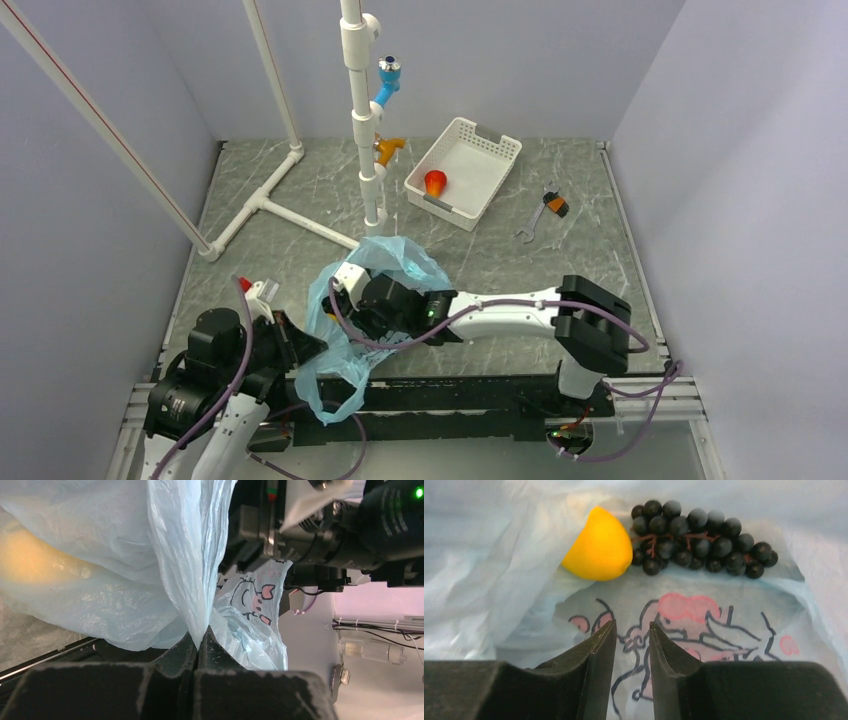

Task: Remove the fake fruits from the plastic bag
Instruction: Take out the fake fruit from the plastic bag.

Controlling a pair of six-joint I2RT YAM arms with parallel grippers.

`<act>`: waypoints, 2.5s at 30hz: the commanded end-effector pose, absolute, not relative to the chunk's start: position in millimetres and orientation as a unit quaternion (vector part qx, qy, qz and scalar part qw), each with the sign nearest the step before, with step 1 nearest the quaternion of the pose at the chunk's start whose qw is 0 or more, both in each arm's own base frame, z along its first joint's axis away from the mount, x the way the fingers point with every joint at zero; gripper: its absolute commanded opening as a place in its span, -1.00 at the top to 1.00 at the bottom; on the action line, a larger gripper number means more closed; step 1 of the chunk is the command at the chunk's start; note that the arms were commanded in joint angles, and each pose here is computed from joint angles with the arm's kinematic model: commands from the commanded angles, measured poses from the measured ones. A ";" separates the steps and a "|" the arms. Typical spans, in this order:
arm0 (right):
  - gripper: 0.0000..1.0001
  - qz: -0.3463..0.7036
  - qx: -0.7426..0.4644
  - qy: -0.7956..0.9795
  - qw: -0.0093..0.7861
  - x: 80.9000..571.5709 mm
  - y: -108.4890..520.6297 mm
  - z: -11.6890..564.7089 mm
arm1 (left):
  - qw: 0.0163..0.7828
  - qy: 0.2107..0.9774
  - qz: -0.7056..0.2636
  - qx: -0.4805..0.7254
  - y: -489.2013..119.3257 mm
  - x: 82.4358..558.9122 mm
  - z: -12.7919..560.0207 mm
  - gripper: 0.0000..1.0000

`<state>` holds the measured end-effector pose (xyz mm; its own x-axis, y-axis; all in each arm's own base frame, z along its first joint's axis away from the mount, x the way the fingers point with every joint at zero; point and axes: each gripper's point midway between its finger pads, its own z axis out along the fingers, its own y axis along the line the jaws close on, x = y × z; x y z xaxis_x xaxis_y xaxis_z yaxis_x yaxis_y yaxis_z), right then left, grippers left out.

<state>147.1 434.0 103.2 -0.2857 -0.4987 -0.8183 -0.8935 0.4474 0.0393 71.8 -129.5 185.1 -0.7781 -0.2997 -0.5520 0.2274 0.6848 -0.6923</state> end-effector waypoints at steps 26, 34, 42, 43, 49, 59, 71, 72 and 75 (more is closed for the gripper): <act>-0.91 0.375 -0.502 0.663 0.410 147.9 535.6 107.4 | 0.308 0.890 -0.333 -0.043 -102.2 39.2 156.9 1.00; -0.98 0.337 -0.519 0.687 0.381 153.4 539.7 51.5 | 0.303 0.893 -0.328 -0.048 -99.9 36.2 151.8 1.00; -0.55 0.309 -0.507 0.708 0.383 161.6 529.0 44.6 | 0.297 0.900 -0.314 -0.056 -94.9 32.7 143.4 1.00; -0.53 0.312 -0.505 0.707 0.385 161.3 528.1 49.7 | 0.298 0.899 -0.316 -0.056 -95.2 33.0 143.5 1.00; -0.82 0.330 -0.495 0.702 0.392 153.6 515.6 78.8 | 0.299 0.899 -0.315 -0.057 -95.5 35.1 143.6 1.00; -0.99 0.371 -0.483 0.679 0.410 144.1 503.9 135.1 | 0.296 0.898 -0.321 -0.052 -98.5 36.3 142.0 1.00; -0.60 0.340 -0.502 0.691 0.393 157.2 517.2 96.0 | 0.296 0.897 -0.325 -0.053 -98.6 33.5 141.5 1.00; -0.60 0.344 -0.503 0.691 0.388 155.4 518.4 92.8 | 0.295 0.897 -0.324 -0.052 -98.6 33.2 141.1 1.00; -0.63 0.353 -0.506 0.694 0.371 150.6 521.5 80.4 | 0.295 0.897 -0.324 -0.052 -98.7 33.8 141.4 1.00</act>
